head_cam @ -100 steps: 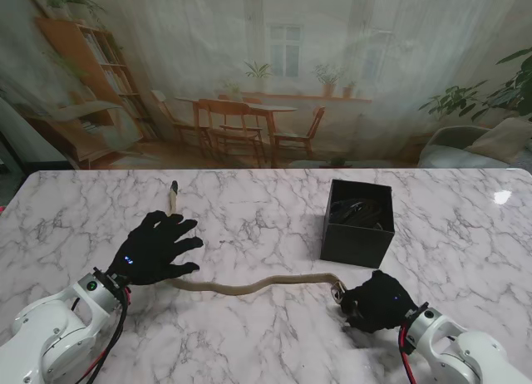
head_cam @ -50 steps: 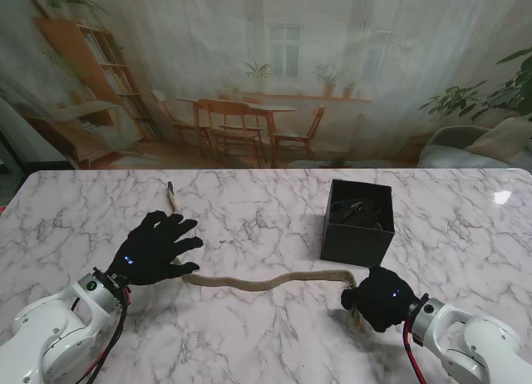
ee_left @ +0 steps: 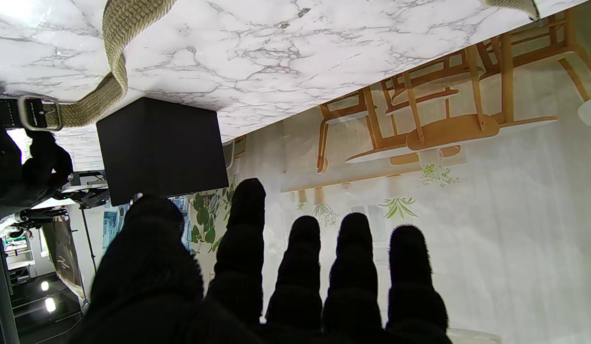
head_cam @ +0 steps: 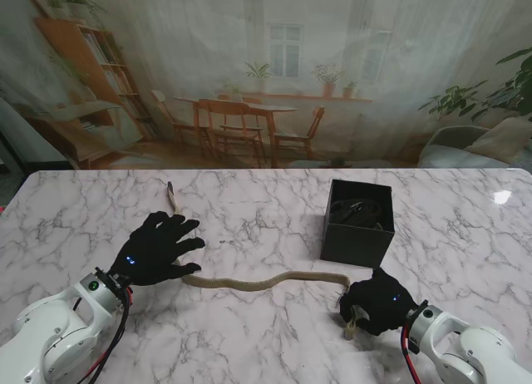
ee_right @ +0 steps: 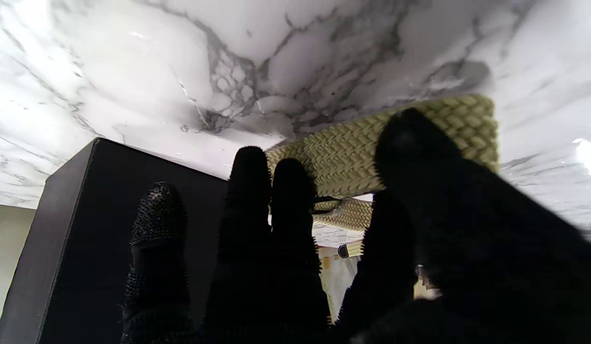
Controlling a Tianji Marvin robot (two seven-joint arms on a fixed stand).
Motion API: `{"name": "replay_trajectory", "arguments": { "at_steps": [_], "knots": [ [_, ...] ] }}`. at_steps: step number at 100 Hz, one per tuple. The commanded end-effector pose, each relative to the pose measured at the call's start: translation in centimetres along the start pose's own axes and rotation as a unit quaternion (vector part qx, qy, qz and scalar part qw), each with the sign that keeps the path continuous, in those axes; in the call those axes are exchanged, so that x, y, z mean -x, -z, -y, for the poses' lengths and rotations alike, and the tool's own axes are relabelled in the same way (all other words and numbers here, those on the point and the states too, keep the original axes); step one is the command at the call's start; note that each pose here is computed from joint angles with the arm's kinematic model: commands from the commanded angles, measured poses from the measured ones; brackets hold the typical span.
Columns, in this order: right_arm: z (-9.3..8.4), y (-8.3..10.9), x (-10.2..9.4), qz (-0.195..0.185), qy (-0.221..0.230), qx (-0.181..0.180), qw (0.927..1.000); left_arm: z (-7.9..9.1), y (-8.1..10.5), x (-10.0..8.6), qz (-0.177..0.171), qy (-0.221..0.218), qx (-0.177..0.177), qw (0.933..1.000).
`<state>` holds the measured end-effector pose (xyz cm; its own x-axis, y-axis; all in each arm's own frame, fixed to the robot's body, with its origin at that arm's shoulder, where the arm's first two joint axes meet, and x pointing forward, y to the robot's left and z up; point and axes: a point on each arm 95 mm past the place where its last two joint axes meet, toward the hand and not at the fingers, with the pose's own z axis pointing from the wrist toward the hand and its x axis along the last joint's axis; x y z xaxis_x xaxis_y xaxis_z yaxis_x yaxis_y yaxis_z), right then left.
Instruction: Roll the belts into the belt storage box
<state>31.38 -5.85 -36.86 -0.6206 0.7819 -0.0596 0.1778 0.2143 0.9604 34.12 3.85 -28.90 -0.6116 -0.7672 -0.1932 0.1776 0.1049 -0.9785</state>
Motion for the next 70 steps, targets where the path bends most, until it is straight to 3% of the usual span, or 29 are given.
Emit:
{"name": "replay_trajectory", "arguments": {
  "at_steps": [1,43,70],
  "knots": [
    [0.6,0.03,-0.26,0.0,0.004,-0.007,1.0,-0.09,-0.13,-0.18,-0.002,0.003,0.006,1.0],
    [0.95,0.09,-0.42,0.008,0.026,0.007,0.9996,-0.11,-0.26,-0.26,-0.005,0.003,0.007,1.0],
    [1.03,0.0,-0.45,0.011,0.013,0.007,0.9998,-0.12,-0.25,-0.3,-0.005,0.003,0.006,1.0]
  ]
}}
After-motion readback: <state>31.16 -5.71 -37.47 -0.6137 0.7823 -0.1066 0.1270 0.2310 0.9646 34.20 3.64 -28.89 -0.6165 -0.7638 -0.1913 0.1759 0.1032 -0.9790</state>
